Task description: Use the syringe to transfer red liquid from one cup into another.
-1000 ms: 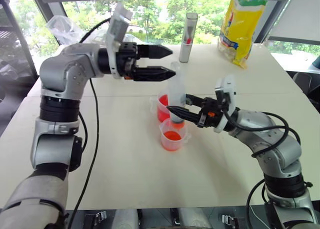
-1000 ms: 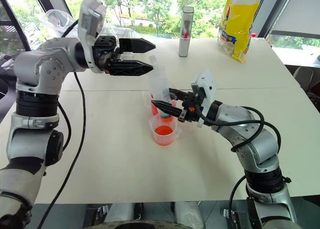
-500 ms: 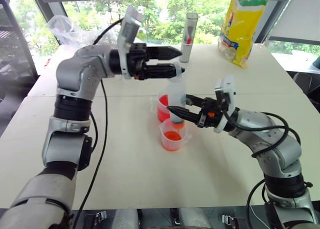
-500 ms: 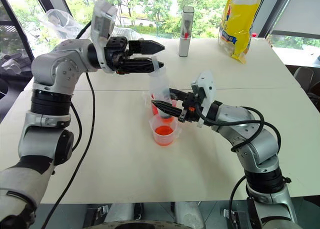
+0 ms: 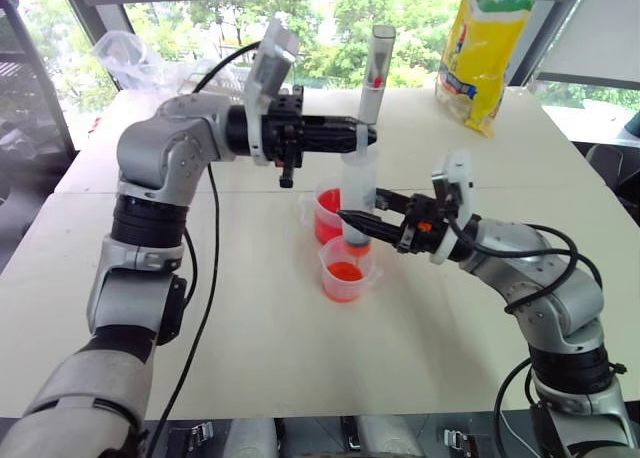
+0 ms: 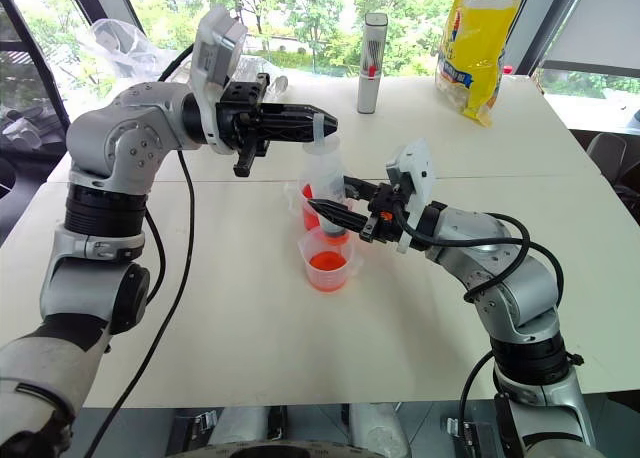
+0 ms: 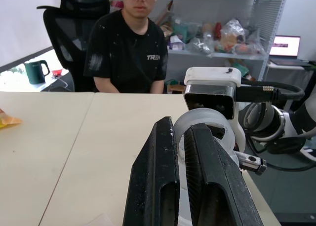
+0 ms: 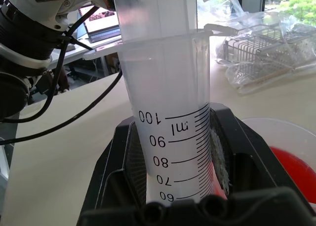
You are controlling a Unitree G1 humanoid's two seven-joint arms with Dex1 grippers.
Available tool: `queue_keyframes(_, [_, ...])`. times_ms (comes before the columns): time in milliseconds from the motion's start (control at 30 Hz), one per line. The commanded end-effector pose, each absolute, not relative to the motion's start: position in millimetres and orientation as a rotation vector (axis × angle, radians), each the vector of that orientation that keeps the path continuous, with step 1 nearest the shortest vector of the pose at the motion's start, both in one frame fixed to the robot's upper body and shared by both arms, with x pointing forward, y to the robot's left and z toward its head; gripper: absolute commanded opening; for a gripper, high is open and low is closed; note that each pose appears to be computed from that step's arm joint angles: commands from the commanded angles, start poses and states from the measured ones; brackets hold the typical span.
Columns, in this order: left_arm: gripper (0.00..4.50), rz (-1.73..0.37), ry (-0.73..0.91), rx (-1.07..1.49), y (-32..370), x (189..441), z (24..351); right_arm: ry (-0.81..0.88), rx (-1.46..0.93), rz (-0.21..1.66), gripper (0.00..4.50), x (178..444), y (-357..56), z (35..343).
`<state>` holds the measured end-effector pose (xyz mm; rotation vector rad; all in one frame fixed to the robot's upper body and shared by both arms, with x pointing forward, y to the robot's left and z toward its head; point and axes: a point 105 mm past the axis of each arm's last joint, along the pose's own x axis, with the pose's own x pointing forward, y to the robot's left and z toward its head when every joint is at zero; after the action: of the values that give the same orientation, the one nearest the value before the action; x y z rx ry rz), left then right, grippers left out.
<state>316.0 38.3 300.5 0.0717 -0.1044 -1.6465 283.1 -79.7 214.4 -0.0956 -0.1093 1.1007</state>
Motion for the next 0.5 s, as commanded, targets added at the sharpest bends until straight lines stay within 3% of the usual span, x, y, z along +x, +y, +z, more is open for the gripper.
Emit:
queue_keyframes(33, [0.09, -1.693, -0.099, 0.095, 30, 307, 298, -0.212, -0.107, 1.163, 1.38, 270, -69, 240])
queue_keyframes(500, [0.09, -1.712, -0.062, 0.094, 25, 302, 284, -0.241, -0.066, 1.185, 1.38, 268, -66, 260])
